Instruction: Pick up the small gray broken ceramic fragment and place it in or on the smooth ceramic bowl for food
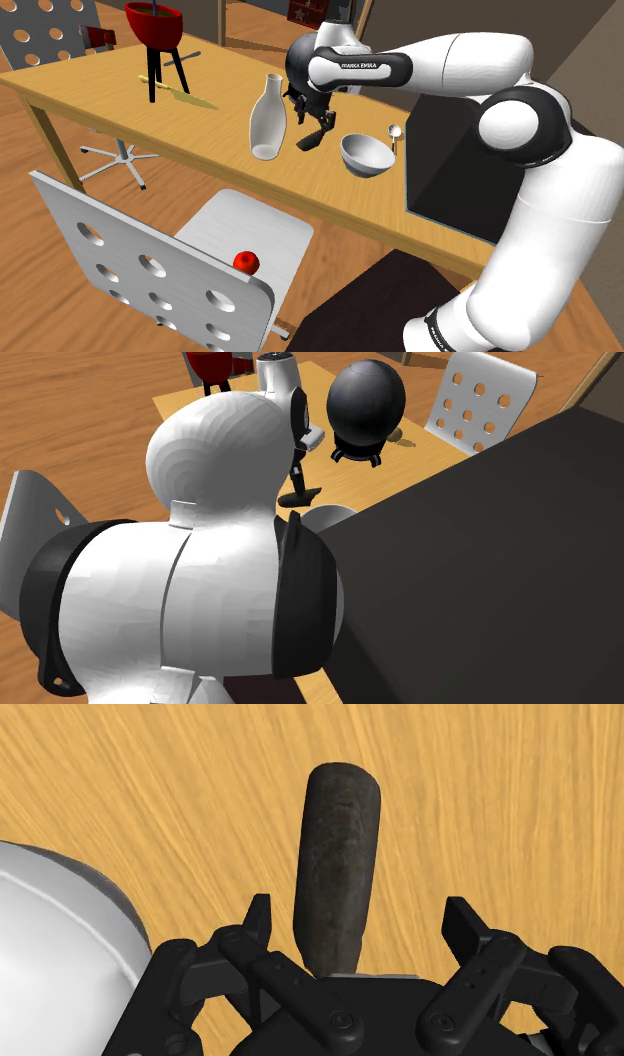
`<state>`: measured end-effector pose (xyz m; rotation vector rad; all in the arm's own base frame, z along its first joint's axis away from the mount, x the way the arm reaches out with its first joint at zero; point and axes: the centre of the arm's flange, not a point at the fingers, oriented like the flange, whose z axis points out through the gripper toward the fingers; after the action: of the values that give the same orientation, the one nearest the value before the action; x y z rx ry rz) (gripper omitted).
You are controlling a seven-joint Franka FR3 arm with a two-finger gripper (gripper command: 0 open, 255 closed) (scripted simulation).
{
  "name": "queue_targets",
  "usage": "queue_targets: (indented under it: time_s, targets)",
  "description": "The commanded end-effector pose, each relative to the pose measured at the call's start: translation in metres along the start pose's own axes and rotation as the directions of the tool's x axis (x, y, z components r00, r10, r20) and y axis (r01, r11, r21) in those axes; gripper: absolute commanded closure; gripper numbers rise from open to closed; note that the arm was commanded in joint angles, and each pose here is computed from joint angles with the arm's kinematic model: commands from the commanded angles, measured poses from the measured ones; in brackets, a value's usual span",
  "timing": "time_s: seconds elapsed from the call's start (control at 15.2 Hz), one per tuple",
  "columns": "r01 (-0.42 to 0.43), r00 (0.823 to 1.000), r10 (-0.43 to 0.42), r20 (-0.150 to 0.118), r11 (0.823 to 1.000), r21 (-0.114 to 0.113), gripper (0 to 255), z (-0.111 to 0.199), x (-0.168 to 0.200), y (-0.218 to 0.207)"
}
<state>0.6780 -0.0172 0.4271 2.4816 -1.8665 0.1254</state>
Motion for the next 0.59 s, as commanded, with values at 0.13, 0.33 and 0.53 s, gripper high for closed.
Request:
queue_targets:
  time_s: [0.13, 0.33, 0.53]
  targets:
    - [-0.005, 1.000, 0.006, 0.020, 0.999, -0.049, 0, 0.040, 0.004, -0.001]
    - [-0.005, 1.000, 0.006, 0.020, 0.999, -0.049, 0, 0.040, 0.004, -0.001]
    - [-0.006, 1.000, 0.007, 0.020, 0.999, -0.049, 255, 0.042, 0.003, 0.010]
